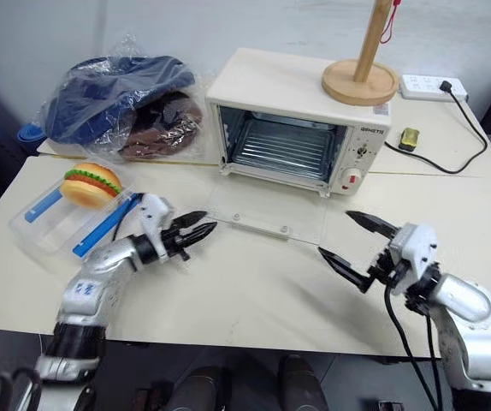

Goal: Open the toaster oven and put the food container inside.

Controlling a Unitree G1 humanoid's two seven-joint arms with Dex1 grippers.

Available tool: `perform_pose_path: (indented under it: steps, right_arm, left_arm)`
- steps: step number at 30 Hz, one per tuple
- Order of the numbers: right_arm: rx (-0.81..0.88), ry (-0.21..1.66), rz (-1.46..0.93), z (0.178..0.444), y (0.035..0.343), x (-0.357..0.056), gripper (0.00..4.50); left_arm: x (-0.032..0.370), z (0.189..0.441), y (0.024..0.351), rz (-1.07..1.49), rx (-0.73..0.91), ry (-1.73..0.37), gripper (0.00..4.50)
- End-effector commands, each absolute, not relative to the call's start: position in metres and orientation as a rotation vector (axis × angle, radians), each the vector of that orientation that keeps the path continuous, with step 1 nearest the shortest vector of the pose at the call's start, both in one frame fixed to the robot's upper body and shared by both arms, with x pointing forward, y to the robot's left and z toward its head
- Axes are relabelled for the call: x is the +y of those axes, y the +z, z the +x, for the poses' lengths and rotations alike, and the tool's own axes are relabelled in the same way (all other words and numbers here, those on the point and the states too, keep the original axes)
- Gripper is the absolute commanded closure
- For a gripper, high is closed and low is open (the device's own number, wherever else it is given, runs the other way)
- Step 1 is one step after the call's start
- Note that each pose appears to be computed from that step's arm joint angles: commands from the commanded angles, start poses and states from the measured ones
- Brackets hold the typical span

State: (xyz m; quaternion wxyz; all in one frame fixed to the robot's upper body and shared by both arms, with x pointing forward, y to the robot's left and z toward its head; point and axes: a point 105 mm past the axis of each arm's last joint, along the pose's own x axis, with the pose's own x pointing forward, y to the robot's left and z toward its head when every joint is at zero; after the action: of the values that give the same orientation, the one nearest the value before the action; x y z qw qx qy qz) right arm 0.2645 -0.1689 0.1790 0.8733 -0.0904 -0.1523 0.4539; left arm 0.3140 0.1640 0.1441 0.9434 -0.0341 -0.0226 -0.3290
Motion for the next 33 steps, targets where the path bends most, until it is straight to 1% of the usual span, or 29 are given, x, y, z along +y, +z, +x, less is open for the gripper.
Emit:
perform_pose_path:
  steps: [1, 4, 5, 6, 8, 10, 12, 13, 16, 21, 25, 27, 29, 30, 32, 33]
  right_arm:
    - [-0.395, 1.01, -0.191, 0.262, 0.187, -0.159, 0.0]
    - [-0.445, 1.064, -0.189, 0.265, 0.187, -0.145, 0.0]
    - [-0.458, 1.08, -0.194, 0.265, 0.187, -0.142, 0.0]
    - [-0.473, 1.096, -0.196, 0.266, 0.187, -0.137, 0.0]
    - [-0.497, 1.132, -0.203, 0.266, 0.186, -0.13, 0.0]
    - [-0.517, 1.158, -0.198, 0.266, 0.187, -0.124, 0.0]
    - [-0.512, 1.202, -0.162, 0.265, 0.186, -0.118, 0.0]
    - [-0.524, 1.213, -0.166, 0.264, 0.187, -0.116, 0.0]
    - [-0.536, 1.217, -0.184, 0.265, 0.19, -0.112, 0.0]
    - [-0.528, 1.211, -0.196, 0.265, 0.189, -0.111, 0.0]
    - [-0.511, 1.206, -0.193, 0.263, 0.184, -0.112, 0.0]
    - [-0.499, 1.201, -0.191, 0.261, 0.18, -0.113, 0.0]
    - [-0.494, 1.197, -0.191, 0.26, 0.178, -0.113, 0.0]
    - [-0.493, 1.192, -0.194, 0.26, 0.178, -0.114, 0.0]
    - [-0.492, 1.181, -0.196, 0.26, 0.177, -0.115, 0.0]
    - [-0.489, 1.171, -0.202, 0.261, 0.177, -0.115, 0.0]
  left_arm:
    - [0.212, 0.274, 0.187, -0.117, -0.199, -0.525, 1.35]
    - [0.274, 0.231, 0.186, -0.13, -0.193, -0.264, 0.51]
    - [0.287, 0.22, 0.184, -0.147, -0.182, -0.196, 0.18]
    - [0.308, 0.208, 0.182, -0.165, -0.175, -0.091, 0.09]
    - [0.347, 0.184, 0.172, -0.228, -0.124, 0.139, 0.09]
    - [0.369, 0.168, 0.169, -0.286, -0.117, 0.257, 0.09]
    - [0.381, 0.162, 0.165, -0.348, -0.082, 0.319, 0.09]
    - [0.38, 0.166, 0.168, -0.371, -0.081, 0.305, 0.09]
    - [0.37, 0.194, 0.178, -0.48, -0.035, 0.228, 0.09]
    - [0.371, 0.231, 0.176, -0.528, 0.129, 0.243, 0.09]
    - [0.37, 0.249, 0.168, -0.561, 0.268, 0.256, 0.09]
    - [0.368, 0.253, 0.158, -0.553, 0.377, 0.256, 0.47]
    - [0.37, 0.254, 0.153, -0.545, 0.439, 0.268, 0.95]
    - [0.37, 0.255, 0.153, -0.539, 0.455, 0.27, 1.22]
    - [0.372, 0.257, 0.153, -0.554, 0.467, 0.276, 1.92]
    - [0.372, 0.261, 0.158, -0.557, 0.461, 0.267, 2.17]
